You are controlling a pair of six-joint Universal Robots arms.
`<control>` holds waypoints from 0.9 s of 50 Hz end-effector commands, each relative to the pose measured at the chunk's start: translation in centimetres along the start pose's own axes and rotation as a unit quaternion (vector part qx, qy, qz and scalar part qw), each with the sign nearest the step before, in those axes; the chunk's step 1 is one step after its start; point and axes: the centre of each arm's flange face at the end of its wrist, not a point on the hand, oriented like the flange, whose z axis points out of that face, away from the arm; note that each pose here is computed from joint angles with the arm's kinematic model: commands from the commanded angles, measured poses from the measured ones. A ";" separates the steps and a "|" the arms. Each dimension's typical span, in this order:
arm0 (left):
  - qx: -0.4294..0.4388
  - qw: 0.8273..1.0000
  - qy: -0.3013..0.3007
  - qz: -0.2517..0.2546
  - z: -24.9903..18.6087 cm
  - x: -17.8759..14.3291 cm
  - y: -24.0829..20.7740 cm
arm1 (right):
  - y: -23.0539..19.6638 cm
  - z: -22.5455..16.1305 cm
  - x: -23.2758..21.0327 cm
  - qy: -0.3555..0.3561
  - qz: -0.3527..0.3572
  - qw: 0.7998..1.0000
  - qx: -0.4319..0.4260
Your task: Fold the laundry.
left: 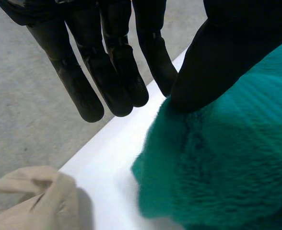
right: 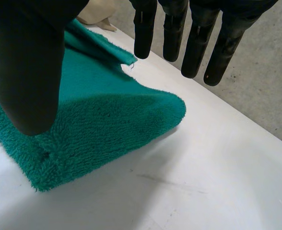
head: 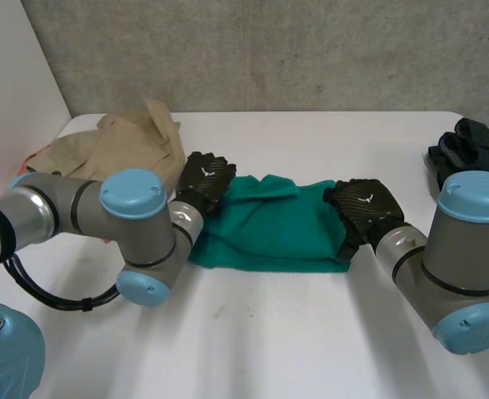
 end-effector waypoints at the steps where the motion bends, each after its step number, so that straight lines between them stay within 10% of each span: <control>1: 0.001 0.995 -0.097 -0.007 1.1 -3.8 -0.7 | 0.0 0.0 0.0 0.001 0.001 1.000 -0.001; 7: -0.001 0.989 -0.146 -0.007 2.6 -5.9 0.1 | 0.0 -0.1 0.0 -0.001 0.002 1.000 -0.004; 45: -0.054 0.998 -0.014 -0.005 -2.5 -2.8 2.2 | 0.3 -0.5 -0.7 -0.013 0.003 1.000 -0.016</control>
